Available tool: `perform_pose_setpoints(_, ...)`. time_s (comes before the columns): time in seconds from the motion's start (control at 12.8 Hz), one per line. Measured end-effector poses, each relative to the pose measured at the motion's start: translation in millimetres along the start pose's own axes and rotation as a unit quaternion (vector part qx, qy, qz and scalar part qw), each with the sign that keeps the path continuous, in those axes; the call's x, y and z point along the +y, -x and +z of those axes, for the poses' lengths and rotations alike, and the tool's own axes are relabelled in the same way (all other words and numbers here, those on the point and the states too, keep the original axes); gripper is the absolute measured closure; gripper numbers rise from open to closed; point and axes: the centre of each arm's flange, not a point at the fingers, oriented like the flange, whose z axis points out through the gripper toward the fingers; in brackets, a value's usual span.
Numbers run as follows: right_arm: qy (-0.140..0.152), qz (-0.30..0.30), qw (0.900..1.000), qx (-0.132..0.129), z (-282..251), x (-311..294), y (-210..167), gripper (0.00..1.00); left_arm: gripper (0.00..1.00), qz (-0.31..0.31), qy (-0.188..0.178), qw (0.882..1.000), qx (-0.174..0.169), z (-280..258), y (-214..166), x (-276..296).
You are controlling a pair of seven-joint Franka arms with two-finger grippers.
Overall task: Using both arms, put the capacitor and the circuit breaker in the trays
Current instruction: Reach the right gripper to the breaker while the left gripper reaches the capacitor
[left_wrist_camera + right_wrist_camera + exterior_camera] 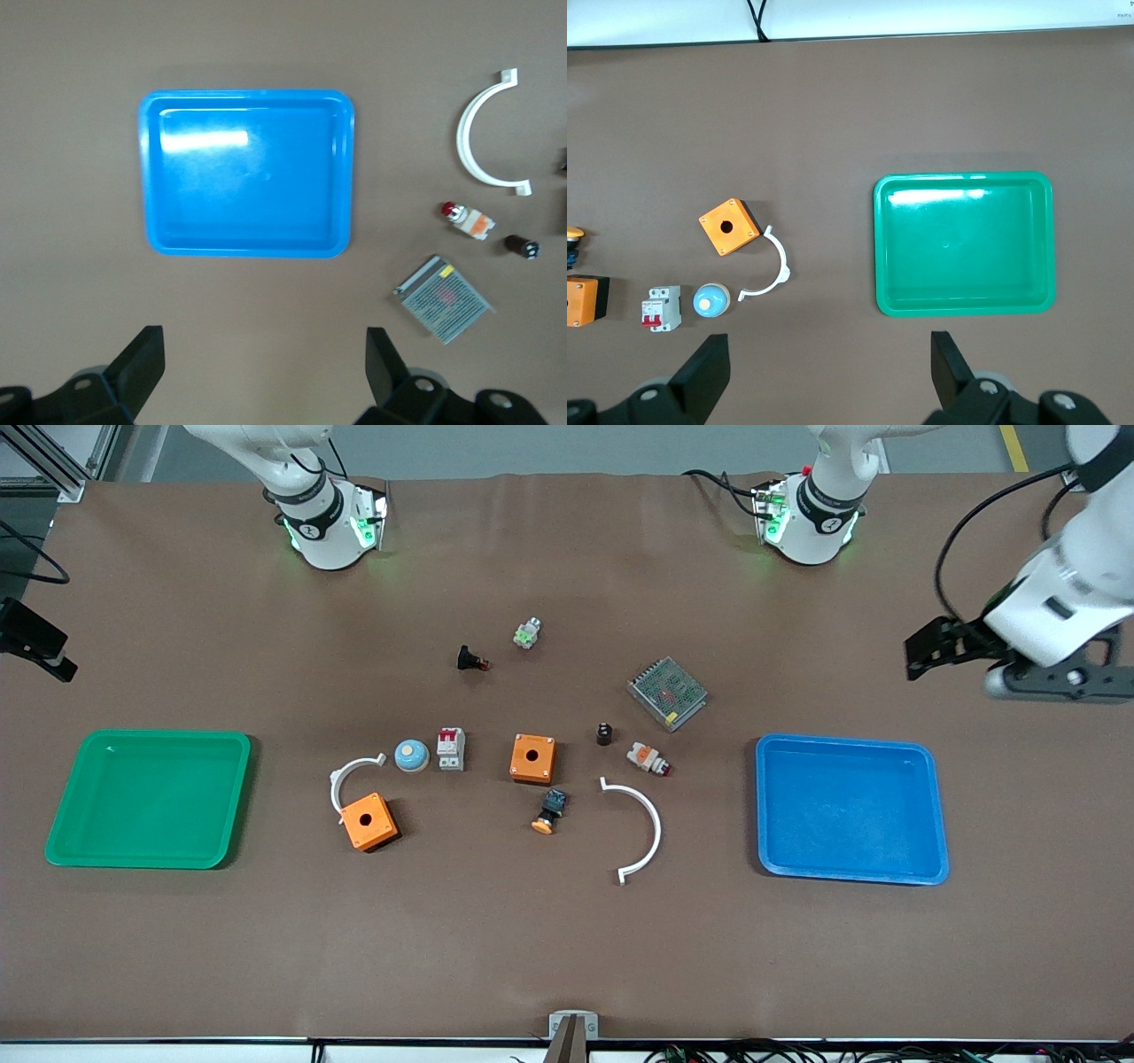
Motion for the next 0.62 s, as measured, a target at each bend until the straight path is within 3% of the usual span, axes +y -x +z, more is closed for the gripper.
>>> perform_pose_setpoints(0.23,-0.002,-0.013,1.0,-0.01,2.6,-12.3,1.6,0.0,0.0,-0.04,0.01,0.999,-0.019,52.8,-18.7,67.7)
perform_pose_setpoints(0.62,-0.011,-0.097,0.992,-0.075,64.6,-109.7,-5.3,0.0,0.0,-0.139,0.022,0.989,-0.046,167.6,-31.9,193.4)
